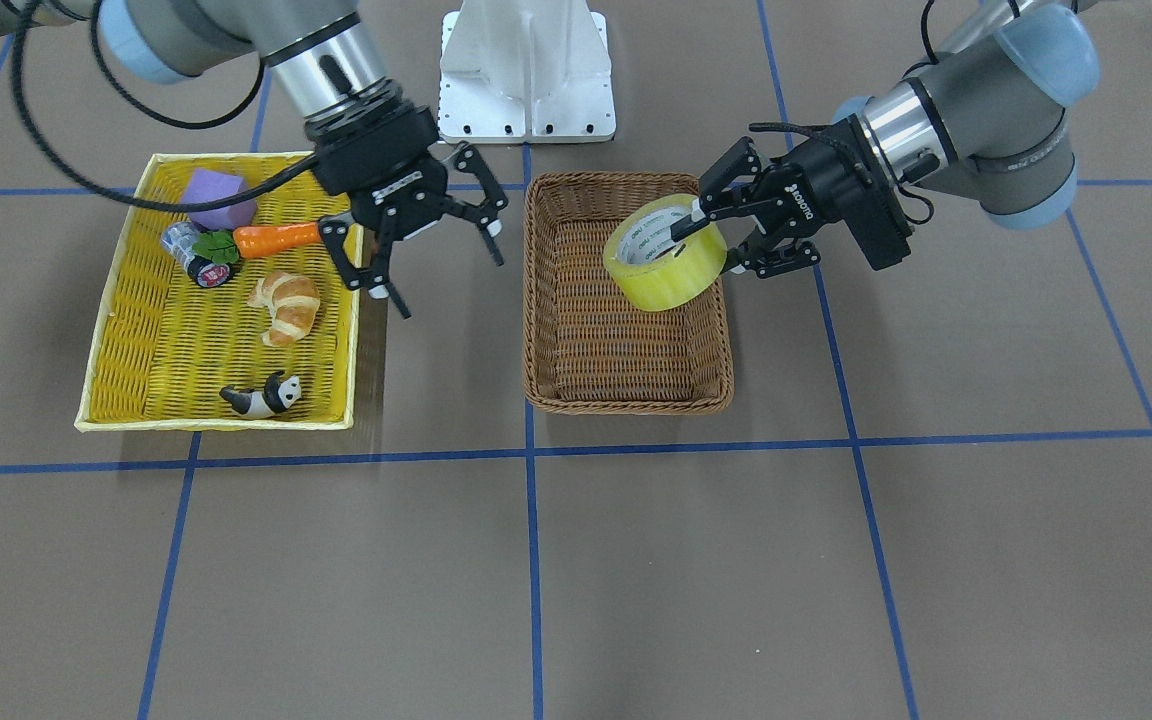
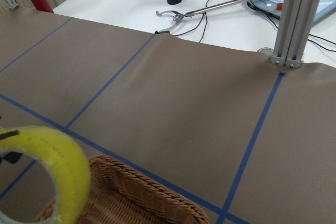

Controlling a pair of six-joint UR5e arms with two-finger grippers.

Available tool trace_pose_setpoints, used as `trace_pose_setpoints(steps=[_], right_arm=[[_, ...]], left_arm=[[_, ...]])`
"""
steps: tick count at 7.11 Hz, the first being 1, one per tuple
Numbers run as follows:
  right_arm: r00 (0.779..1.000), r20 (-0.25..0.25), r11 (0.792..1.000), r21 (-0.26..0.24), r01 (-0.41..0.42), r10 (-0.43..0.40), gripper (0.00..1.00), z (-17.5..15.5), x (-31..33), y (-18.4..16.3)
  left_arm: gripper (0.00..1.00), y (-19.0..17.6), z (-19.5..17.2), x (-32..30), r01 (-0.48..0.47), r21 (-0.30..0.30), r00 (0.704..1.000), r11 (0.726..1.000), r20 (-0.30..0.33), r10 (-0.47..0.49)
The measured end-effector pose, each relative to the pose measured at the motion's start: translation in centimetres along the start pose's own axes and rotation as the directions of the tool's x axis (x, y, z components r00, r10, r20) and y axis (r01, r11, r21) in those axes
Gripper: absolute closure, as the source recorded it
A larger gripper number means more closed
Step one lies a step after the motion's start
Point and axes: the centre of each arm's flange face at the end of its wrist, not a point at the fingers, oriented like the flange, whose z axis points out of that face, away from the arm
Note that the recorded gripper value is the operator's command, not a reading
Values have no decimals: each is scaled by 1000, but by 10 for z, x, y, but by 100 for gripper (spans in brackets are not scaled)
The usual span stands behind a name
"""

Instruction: Move tape to another basket

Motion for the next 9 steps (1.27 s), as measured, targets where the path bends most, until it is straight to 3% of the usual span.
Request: trace_pose_setpoints(steps=[1, 2, 4, 6, 8, 9], right_arm=[[997, -42, 992, -104, -66, 61, 0, -4, 60, -15], [989, -84, 972, -193, -132, 118, 0, -11, 121, -27], [984, -142, 940, -307, -147, 107, 0, -33, 254, -28], [982, -175, 920, -369, -130, 68, 0, -77, 381, -3], [977, -206, 905, -406, -129, 46, 0, -119, 468, 52], [973, -225, 899, -414, -145, 54, 0, -140, 500, 80]], left_arm=[[100, 3, 4, -2, 97, 11, 995, 995, 2, -97], [100, 14, 18, -4, 159, 37, 987, 987, -2, -159], [100, 58, 63, -13, 208, 91, 978, 974, -12, -208], [100, 90, 92, -35, 224, 123, 974, 967, 2, -226], [100, 118, 115, -45, 234, 136, 971, 963, 17, -238], [90, 125, 120, -48, 236, 135, 970, 962, 23, -241]])
